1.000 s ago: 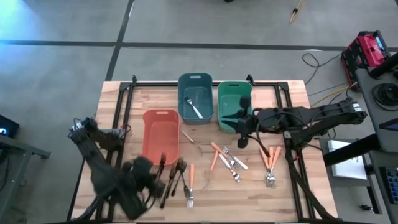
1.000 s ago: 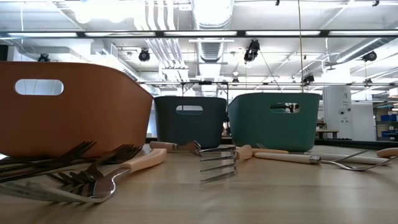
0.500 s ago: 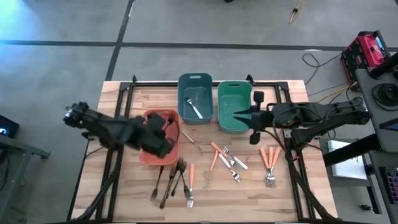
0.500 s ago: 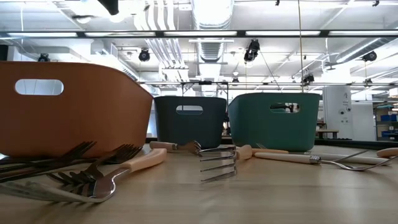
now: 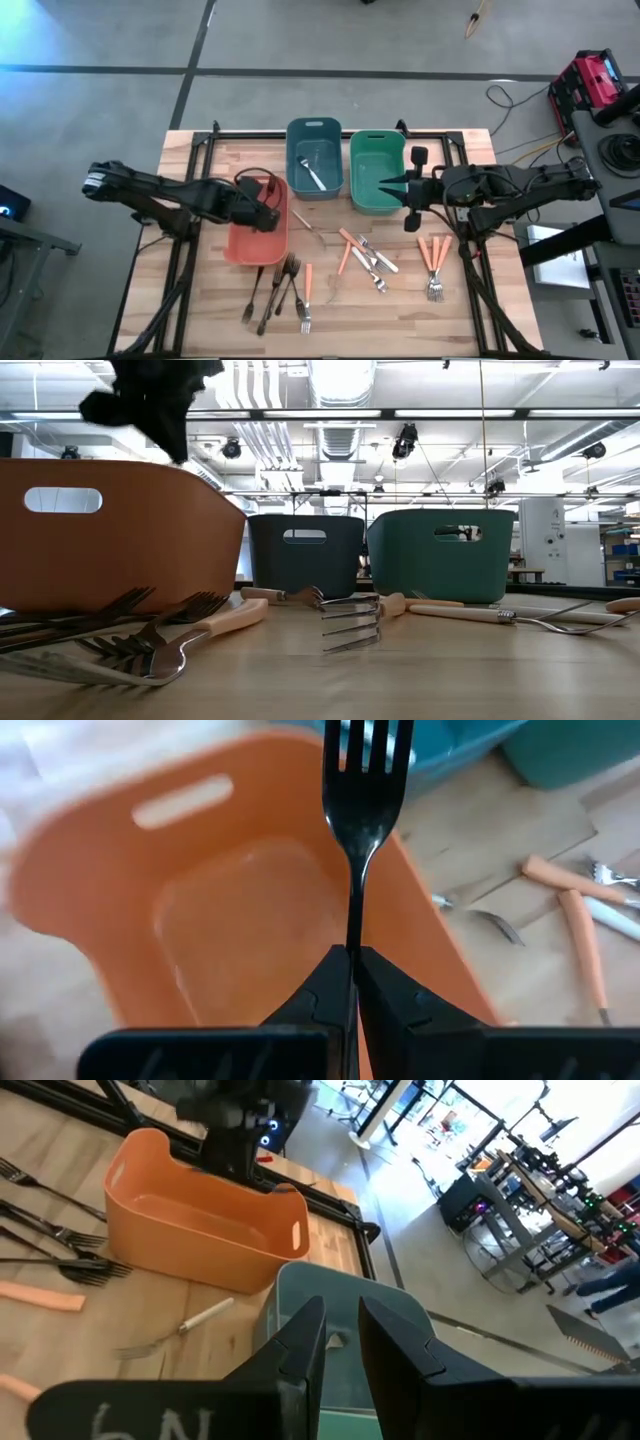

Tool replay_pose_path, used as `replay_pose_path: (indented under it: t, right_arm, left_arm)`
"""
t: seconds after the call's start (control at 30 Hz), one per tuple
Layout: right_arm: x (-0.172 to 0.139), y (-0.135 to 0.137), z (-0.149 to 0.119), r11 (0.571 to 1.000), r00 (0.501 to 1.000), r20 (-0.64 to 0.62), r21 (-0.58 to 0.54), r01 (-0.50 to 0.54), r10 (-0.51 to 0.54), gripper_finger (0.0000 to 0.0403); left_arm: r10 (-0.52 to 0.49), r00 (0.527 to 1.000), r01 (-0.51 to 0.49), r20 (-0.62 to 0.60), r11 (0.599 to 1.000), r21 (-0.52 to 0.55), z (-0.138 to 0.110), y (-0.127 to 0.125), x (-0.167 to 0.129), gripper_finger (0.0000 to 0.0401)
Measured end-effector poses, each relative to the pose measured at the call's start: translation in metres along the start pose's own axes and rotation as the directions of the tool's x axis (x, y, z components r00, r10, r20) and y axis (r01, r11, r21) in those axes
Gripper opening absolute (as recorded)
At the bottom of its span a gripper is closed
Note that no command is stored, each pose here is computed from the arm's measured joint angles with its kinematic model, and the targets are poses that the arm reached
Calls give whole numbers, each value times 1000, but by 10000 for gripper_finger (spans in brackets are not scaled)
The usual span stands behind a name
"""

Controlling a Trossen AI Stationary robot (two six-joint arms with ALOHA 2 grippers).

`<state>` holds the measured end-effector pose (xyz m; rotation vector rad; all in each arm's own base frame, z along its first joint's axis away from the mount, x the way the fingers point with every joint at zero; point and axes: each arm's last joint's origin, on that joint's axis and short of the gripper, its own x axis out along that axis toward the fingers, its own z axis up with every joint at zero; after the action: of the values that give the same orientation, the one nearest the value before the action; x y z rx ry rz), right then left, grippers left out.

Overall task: Sort silverware by color (type)
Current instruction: Put the black fork into the orange bin

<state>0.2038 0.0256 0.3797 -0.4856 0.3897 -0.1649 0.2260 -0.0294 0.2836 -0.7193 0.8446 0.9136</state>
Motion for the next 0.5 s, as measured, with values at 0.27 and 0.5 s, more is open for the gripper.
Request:
replay_pose_path:
  t: [0.27, 0.5]
  right_arm:
    - [3, -7, -3, 999, 999, -13, 23, 36, -36, 56]
    - [6, -12, -6, 997, 998, -37, 55, 59, -57, 56]
  left_arm:
    - [98, 990, -103, -102, 994, -43, -25, 8, 42, 0]
    - [156, 976, -162, -151, 986, -30, -33, 1, 59, 0]
